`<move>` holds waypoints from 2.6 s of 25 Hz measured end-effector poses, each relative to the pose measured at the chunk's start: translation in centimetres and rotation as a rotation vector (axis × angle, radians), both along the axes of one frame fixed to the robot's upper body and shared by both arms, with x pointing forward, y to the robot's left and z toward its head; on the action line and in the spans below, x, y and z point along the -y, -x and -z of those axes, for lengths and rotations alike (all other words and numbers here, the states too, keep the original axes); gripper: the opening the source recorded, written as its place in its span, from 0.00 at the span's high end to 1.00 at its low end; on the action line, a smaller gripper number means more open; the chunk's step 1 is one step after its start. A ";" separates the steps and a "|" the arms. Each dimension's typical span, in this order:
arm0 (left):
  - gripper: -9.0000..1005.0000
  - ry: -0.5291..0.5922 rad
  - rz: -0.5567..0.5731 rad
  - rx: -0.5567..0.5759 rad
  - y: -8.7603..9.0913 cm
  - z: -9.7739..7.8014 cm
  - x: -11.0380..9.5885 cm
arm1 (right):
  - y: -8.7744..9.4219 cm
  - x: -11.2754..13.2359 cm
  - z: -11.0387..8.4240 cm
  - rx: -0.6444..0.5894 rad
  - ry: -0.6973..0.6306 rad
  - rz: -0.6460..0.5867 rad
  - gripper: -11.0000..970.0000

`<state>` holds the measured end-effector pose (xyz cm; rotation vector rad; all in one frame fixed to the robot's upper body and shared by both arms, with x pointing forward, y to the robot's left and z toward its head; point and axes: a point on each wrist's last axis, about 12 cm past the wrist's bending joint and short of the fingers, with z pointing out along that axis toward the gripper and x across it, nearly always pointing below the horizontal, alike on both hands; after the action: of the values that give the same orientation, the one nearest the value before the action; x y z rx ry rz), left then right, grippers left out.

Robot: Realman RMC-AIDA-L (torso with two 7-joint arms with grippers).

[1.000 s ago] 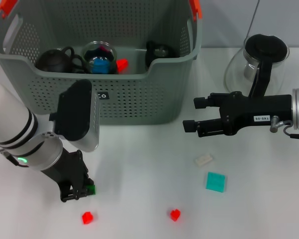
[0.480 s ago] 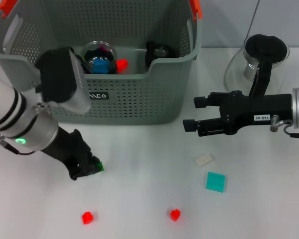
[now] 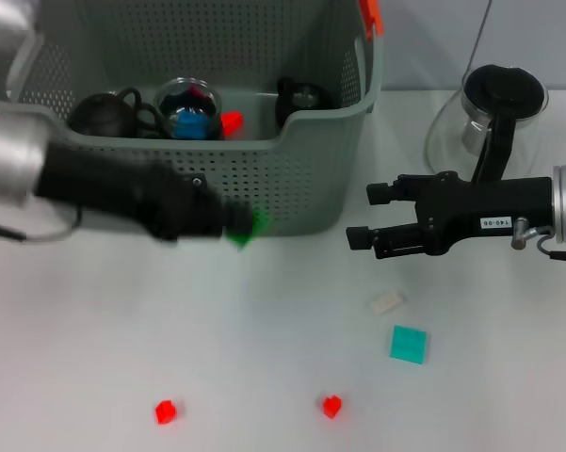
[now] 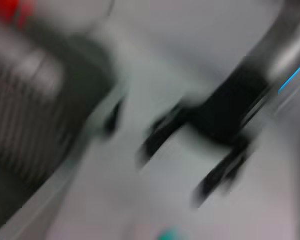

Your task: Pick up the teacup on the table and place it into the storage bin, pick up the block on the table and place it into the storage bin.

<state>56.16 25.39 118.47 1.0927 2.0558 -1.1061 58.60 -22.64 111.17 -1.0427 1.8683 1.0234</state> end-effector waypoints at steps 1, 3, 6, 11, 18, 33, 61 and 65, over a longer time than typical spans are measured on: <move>0.87 0.071 0.005 -0.005 0.0 -1.0 -0.3 | 0.0 0.0 0.0 0.000 0.001 0.000 0.06; 0.87 0.159 -0.008 0.010 -0.6 -2.7 -0.8 | -0.1 0.0 -0.1 0.002 0.002 -0.002 0.06; 0.87 0.250 -0.022 0.086 -1.8 -5.5 -1.0 | -0.1 0.0 -0.2 0.005 0.004 -0.006 0.06; 0.87 0.200 -0.254 0.219 -7.7 -8.7 -0.4 | -0.1 -0.1 -0.2 0.006 0.003 -0.012 0.06; 0.85 0.089 -0.462 0.207 -11.7 -7.1 -0.1 | 0.0 -0.2 -0.1 0.017 0.003 -0.023 0.06; 0.43 0.126 -0.012 0.374 -3.0 -7.5 -0.6 | 0.3 0.0 0.0 0.013 -0.003 -0.031 0.06; 0.11 -0.636 0.466 0.298 5.0 5.0 3.4 | 0.0 -0.5 -0.5 0.022 -0.005 -0.051 0.06; 0.13 -0.644 0.453 0.281 4.8 5.3 3.5 | 0.3 -0.7 -0.6 0.014 -0.005 -0.090 0.06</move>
<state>51.35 21.90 113.14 1.9750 2.0257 -0.4127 58.31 -21.92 111.74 -1.1367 1.8209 1.0689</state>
